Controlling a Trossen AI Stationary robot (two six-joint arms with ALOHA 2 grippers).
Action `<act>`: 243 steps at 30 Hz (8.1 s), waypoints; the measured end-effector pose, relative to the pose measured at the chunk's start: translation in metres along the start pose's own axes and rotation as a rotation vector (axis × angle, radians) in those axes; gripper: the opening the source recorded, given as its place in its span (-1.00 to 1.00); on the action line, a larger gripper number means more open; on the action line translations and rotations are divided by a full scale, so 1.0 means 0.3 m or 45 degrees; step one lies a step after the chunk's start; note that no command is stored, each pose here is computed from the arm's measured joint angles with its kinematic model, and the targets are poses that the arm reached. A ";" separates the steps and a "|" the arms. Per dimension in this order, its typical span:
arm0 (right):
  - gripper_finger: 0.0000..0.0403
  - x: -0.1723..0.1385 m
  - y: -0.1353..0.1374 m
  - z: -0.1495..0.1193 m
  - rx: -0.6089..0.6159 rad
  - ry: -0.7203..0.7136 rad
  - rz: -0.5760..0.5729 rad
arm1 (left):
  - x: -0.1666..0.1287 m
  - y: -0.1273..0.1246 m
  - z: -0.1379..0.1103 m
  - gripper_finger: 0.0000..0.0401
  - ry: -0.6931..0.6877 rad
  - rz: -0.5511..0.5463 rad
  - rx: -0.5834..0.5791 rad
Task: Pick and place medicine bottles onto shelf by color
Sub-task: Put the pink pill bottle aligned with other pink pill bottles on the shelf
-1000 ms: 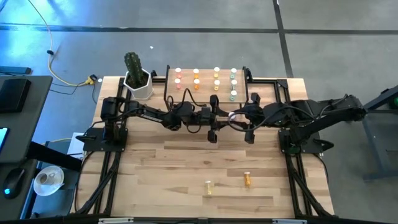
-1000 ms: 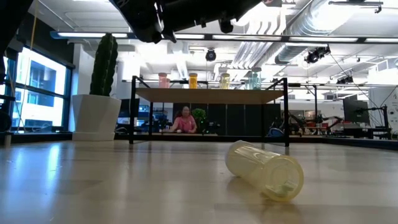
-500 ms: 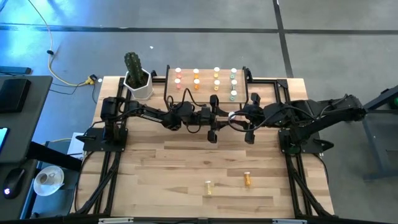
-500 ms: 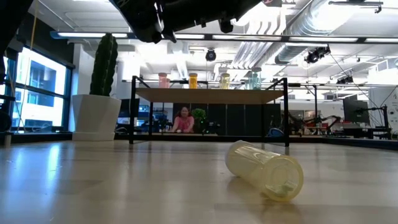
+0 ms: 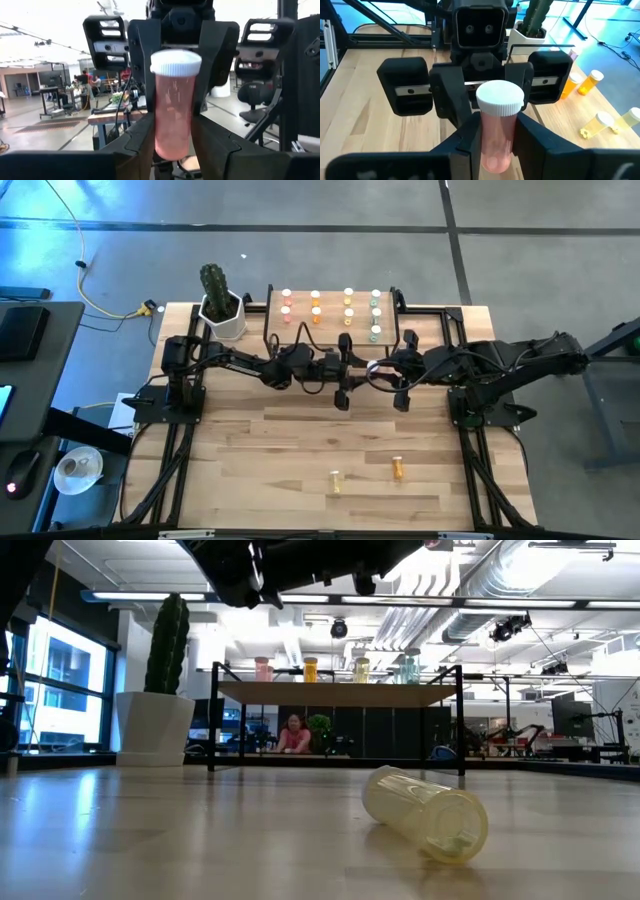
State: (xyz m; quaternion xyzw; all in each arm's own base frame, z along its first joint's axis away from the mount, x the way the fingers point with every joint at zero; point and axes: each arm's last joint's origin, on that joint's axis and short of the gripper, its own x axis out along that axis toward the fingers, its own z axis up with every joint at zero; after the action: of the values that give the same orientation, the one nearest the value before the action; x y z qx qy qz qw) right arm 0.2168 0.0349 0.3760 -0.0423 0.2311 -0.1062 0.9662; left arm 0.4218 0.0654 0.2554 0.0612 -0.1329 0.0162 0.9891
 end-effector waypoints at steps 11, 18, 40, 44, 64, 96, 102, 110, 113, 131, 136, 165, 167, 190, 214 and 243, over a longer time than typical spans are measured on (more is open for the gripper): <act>-0.59 -0.001 -0.002 -0.019 0.072 0.069 -0.011 | -0.009 -0.008 -0.076 -0.03 0.304 -0.026 -0.073; -0.59 0.010 0.000 -0.057 0.208 0.218 -0.036 | -0.048 -0.007 -0.093 0.06 0.624 -0.024 -0.191; -0.59 0.258 0.122 -0.144 0.225 0.578 0.104 | -0.164 -0.049 0.091 0.06 0.945 -0.181 -0.003; -0.59 0.295 0.137 -0.150 0.226 0.573 0.106 | -0.160 -0.073 0.094 0.06 0.935 -0.197 0.004; -0.59 0.323 0.162 -0.130 0.249 0.483 0.197 | -0.151 -0.110 0.102 0.06 0.919 -0.135 0.017; -0.59 0.328 0.163 -0.115 0.212 0.416 0.209 | -0.148 -0.112 0.105 -0.32 0.895 -0.177 -0.121; -0.59 0.328 0.163 -0.115 0.212 0.416 0.209 | -0.148 -0.112 0.106 -0.40 0.892 -0.177 -0.120; -0.59 0.328 0.164 -0.115 0.213 0.418 0.214 | -0.148 -0.112 0.106 -0.43 0.893 -0.177 -0.121; -0.59 0.328 0.164 -0.115 0.213 0.418 0.215 | -0.148 -0.112 0.106 -0.43 0.892 -0.177 -0.121; -0.14 0.324 0.162 -0.114 0.214 0.426 0.215 | -0.148 -0.113 0.106 -0.44 0.893 -0.181 -0.122; -0.06 0.284 0.147 -0.084 0.217 0.442 0.218 | -0.149 -0.104 0.104 -0.44 0.900 -0.165 -0.121; -0.06 0.070 0.022 0.022 0.150 0.277 0.028 | -0.393 0.185 0.289 -0.44 1.223 0.400 0.005; -0.06 0.072 0.018 0.022 0.154 0.277 0.021 | -0.419 0.210 0.315 -0.44 1.220 0.462 0.017; -0.06 0.079 -0.007 0.017 0.171 0.303 -0.017 | -0.551 0.333 0.419 -0.44 1.407 0.657 -0.236; -0.06 0.080 -0.007 0.017 0.182 0.302 -0.019 | -0.529 0.379 0.400 -0.44 1.561 0.687 -0.372; -0.06 0.079 -0.007 0.017 0.180 0.303 -0.019 | -0.487 0.414 0.285 -0.44 1.684 0.679 -0.368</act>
State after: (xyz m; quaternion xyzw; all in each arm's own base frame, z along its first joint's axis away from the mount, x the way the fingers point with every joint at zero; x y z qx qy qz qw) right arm 0.2394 0.0275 0.3703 0.0370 0.3359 -0.1335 0.9317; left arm 0.2527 0.1756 0.3131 -0.1273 0.4815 0.2726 0.8232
